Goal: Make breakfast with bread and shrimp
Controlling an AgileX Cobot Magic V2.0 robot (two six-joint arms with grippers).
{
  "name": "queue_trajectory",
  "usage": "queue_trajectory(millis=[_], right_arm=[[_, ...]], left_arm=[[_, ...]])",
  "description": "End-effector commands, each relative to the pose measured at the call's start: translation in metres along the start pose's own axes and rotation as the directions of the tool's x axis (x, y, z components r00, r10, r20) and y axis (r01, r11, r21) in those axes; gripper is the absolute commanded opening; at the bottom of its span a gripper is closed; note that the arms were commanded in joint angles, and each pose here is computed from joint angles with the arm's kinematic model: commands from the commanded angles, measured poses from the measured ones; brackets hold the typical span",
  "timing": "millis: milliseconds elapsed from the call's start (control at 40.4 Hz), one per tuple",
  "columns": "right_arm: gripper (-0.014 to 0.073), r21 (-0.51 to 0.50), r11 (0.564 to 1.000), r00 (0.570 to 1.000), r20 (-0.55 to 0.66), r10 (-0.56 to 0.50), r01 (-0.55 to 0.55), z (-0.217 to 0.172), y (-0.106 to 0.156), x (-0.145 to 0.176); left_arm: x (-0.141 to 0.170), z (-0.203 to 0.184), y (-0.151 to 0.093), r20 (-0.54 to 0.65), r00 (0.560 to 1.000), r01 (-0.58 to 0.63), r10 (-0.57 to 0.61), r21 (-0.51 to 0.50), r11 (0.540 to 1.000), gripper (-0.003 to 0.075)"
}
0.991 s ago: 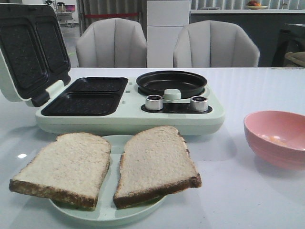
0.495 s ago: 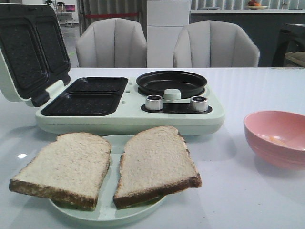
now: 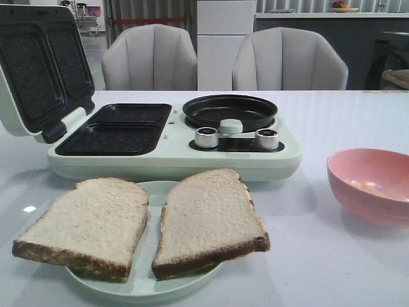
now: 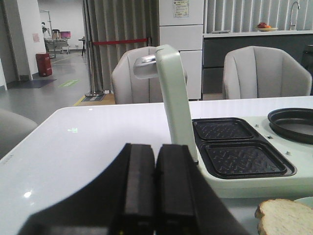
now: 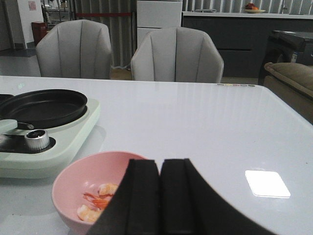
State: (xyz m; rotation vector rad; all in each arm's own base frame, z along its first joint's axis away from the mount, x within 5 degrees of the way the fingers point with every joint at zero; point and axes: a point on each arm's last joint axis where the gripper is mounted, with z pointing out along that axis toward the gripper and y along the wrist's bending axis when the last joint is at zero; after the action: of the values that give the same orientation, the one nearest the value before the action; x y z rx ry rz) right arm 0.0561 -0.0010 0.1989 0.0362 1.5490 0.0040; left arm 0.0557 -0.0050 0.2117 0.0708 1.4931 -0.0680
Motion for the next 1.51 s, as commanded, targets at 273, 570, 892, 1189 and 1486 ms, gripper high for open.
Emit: queue_trajectory(millis=[273, 570, 892, 1189, 1486], right_arm=[[0.0036, -0.007, 1.000, 0.958, 0.286, 0.018, -0.017, -0.016, 0.001, -0.072], [0.0036, -0.030, 1.000, 0.979, 0.203, 0.015, -0.009, -0.028, 0.007, -0.173], [0.0036, -0.038, 0.999, 0.985, -0.173, 0.006, -0.013, 0.013, 0.008, -0.173], [0.0036, -0.038, 0.999, 0.891, -0.455, 0.001, -0.021, 0.043, 0.009, -0.148], [0.0085, -0.035, 0.999, 0.846, -0.533, 0.002, -0.025, 0.058, 0.009, -0.138]], left_arm=[[-0.061, -0.012, 0.000, 0.256, 0.967, -0.013, 0.014, -0.008, 1.000, 0.0101], [-0.154, -0.022, 0.001, 0.173, 0.985, -0.013, 0.014, -0.006, 1.000, 0.0101], [-0.151, 0.017, 0.001, -0.190, 0.982, -0.013, 0.013, 0.000, 1.000, 0.0101], [-0.110, 0.035, 0.000, -0.472, 0.882, -0.003, 0.006, 0.007, 1.000, 0.0101], [-0.095, 0.038, 0.000, -0.512, 0.859, 0.002, 0.002, 0.008, 1.000, 0.0105]])
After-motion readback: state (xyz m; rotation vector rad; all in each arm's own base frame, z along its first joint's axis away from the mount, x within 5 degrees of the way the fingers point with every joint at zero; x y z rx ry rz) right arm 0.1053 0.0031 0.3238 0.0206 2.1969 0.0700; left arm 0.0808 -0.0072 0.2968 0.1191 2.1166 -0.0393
